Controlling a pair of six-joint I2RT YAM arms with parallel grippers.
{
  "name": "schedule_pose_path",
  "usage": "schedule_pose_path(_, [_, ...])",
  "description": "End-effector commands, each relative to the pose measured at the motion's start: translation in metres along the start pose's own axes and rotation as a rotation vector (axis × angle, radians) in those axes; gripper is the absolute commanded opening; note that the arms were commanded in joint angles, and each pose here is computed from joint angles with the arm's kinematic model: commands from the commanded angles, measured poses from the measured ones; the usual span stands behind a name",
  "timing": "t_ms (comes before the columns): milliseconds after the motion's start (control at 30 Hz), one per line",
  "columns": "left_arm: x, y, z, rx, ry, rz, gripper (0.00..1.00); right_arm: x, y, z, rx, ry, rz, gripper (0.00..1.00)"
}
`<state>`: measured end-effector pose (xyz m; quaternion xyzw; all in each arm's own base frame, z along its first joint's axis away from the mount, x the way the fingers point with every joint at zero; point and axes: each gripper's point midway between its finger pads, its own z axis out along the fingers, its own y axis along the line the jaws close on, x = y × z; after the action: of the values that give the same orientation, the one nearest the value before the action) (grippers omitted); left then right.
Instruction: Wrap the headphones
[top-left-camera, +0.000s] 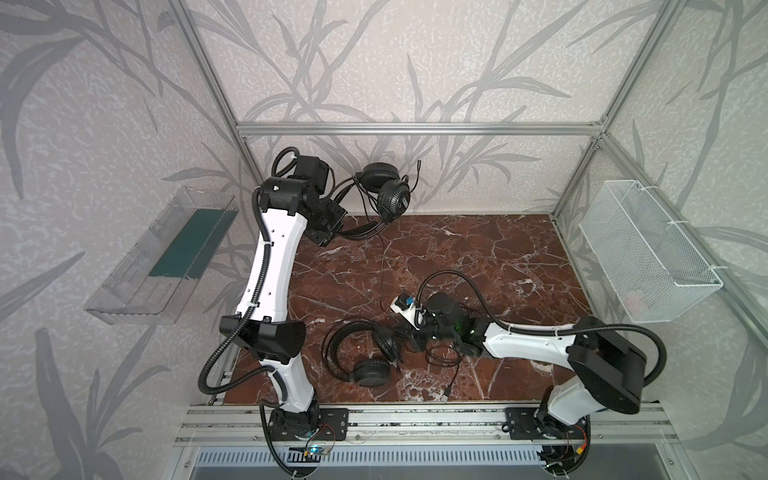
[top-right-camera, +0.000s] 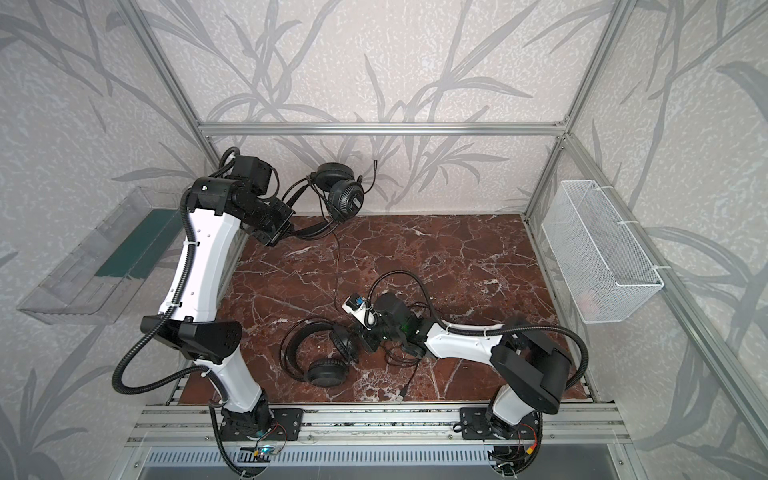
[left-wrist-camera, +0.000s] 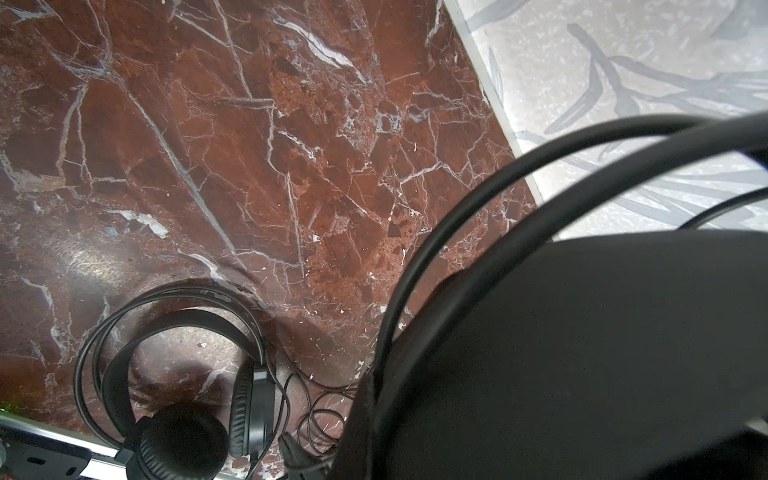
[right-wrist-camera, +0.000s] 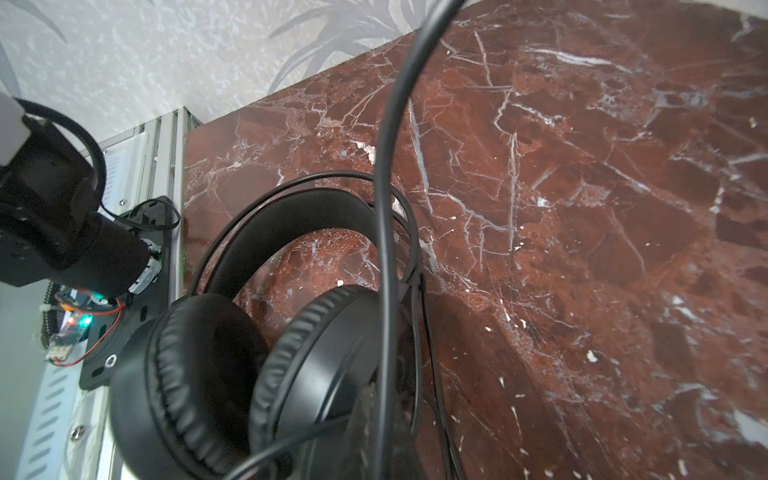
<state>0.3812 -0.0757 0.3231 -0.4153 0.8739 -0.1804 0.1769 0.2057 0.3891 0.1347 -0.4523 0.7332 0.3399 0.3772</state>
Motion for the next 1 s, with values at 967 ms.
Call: schedule_pose_path(967, [0.007, 0.043, 0.094, -0.284, -0.081, 0.454, 0.0, -0.114, 0.055, -0.143, 0.165, 0.098, -0.54, 0.0])
